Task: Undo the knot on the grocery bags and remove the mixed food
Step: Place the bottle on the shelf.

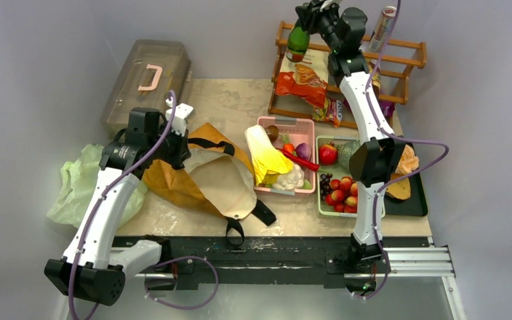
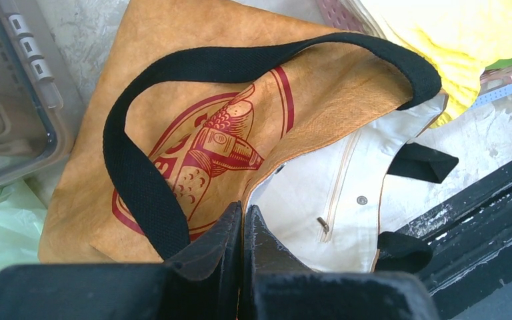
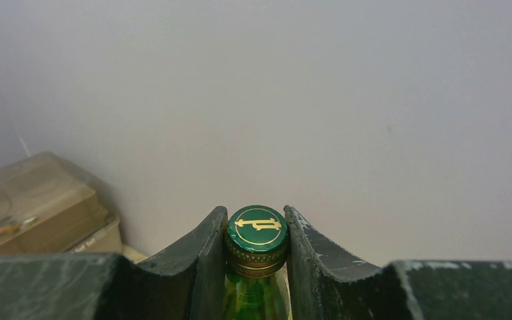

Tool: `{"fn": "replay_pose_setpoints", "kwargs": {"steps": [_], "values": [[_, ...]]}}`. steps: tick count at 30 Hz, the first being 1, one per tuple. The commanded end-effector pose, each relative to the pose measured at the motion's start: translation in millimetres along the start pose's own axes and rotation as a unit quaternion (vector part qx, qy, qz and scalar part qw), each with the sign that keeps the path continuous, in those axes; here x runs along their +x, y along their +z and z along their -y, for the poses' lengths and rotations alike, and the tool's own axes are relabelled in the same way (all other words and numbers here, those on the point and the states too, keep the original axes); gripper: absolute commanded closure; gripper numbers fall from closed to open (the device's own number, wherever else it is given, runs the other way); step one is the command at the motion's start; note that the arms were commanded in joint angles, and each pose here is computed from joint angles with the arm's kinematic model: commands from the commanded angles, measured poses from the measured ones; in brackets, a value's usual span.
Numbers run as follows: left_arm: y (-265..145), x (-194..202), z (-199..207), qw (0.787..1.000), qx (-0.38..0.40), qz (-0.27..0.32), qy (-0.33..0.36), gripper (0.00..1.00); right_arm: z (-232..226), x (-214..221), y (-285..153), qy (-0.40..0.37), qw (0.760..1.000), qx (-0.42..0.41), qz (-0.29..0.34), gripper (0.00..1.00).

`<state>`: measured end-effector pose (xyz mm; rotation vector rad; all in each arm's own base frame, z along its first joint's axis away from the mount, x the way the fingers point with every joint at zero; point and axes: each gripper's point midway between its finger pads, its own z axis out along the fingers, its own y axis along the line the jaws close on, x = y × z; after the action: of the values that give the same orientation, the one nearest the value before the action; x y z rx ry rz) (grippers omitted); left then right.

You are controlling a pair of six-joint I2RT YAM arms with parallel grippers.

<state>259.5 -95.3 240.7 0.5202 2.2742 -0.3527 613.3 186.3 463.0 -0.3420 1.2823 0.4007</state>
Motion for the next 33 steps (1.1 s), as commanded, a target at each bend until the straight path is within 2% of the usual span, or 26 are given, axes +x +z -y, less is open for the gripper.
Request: {"fn": "replay_pose_setpoints", "kwargs": {"steps": [1, 9, 20, 33], "values": [[7.5, -10.4, -3.2, 1.000, 0.005, 0.019, 0.006, 1.00, -8.8, -167.9, -29.7, -0.036, 0.976, 0.005, 0.214, 1.00], [12.2, -11.5, -4.5, 1.000, 0.009, 0.014, 0.005, 1.00, 2.9, -183.8, -35.1, -0.041, 0.968, 0.022, 0.248, 1.00], [14.1, -14.1, -5.8, 1.000, 0.011, 0.013, 0.005, 1.00, 43.2, -171.9, -29.8, -0.103, 0.956, 0.086, 0.260, 1.00], [12.4, -10.8, -6.2, 1.000, 0.008, 0.010, -0.004, 1.00, 97.7, -147.2, -30.0, -0.135, 0.944, 0.151, 0.262, 1.00]]}}
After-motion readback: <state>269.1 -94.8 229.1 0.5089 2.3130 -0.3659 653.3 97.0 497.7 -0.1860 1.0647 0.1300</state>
